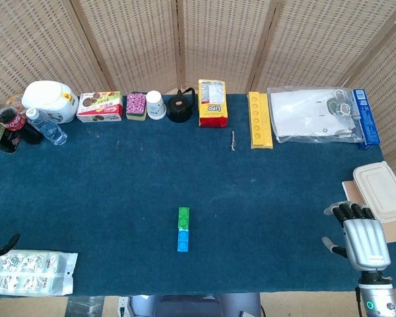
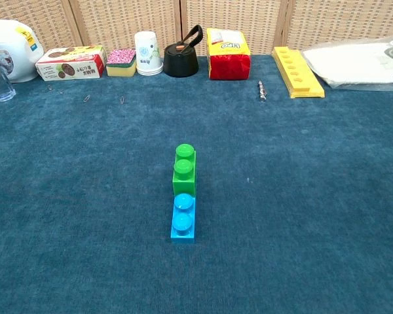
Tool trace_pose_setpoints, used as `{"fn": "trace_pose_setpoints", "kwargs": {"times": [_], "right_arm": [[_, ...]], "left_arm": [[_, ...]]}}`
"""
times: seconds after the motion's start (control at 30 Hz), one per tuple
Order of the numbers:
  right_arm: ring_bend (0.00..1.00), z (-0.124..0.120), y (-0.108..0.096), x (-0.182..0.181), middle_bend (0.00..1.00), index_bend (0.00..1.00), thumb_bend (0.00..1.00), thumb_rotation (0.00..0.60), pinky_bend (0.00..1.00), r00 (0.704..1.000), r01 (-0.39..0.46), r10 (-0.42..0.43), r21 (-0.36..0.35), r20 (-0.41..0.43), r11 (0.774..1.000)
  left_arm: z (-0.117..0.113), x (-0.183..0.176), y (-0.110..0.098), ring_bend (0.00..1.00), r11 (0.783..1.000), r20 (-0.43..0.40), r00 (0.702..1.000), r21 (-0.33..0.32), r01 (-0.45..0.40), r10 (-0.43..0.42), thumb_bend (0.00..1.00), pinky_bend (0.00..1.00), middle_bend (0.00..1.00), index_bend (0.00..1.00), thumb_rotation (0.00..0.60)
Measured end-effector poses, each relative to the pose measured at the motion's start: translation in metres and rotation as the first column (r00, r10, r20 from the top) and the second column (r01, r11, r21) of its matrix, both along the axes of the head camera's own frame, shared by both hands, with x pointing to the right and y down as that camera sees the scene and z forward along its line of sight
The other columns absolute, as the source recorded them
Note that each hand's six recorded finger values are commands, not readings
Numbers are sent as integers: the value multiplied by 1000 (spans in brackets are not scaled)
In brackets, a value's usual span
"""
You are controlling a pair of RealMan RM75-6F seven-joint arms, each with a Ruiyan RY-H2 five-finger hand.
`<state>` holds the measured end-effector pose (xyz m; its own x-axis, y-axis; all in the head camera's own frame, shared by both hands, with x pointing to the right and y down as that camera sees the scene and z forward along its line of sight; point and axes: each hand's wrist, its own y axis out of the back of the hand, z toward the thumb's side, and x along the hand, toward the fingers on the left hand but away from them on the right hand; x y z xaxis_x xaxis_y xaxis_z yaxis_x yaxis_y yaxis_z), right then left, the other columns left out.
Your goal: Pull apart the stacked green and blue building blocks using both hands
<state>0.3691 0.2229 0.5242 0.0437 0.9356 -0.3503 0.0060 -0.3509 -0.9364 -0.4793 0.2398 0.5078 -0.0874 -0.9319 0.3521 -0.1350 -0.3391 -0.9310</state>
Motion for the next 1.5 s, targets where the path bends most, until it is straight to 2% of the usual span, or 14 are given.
{"fn": "trace_pose_setpoints", "kwargs": {"times": [0.67, 0.9, 1.1, 1.3, 1.4, 1.5], "right_arm": [[289, -2, 2, -1, 360, 387, 12, 600, 267, 1000, -1, 1, 3, 17, 1000], [294, 1, -2, -4, 360, 387, 16, 600, 302, 997, 14, -13, -10, 71, 1000], [310, 5, -14, -12, 360, 387, 41, 600, 337, 987, 66, -63, -14, 146, 998], [358, 7, -34, -30, 378, 387, 66, 600, 398, 951, 129, -122, -6, 283, 992], [364, 7, -46, -42, 381, 387, 66, 600, 405, 914, 169, -159, 6, 373, 986], [366, 7, -60, -61, 386, 387, 66, 600, 407, 859, 228, -210, 17, 466, 973]], "left_arm": [[-4, -3, 1, 0, 1000, 4, 1000, 9, -2, 2, 242, 30, 82, 86, 509], [-9, -5, -2, 0, 1000, 13, 1000, 22, 1, -1, 241, 30, 82, 85, 508], [-11, -5, -5, 0, 1000, 10, 1000, 20, -4, 4, 242, 30, 82, 85, 513], [-12, -6, -6, 0, 1000, 19, 1000, 18, -1, 1, 241, 30, 82, 85, 505], [-13, -7, -6, 0, 1000, 25, 1000, 15, 3, -3, 242, 30, 82, 86, 509], [-14, -8, -6, 0, 1000, 36, 999, 12, 7, -8, 242, 29, 82, 86, 508]]}}
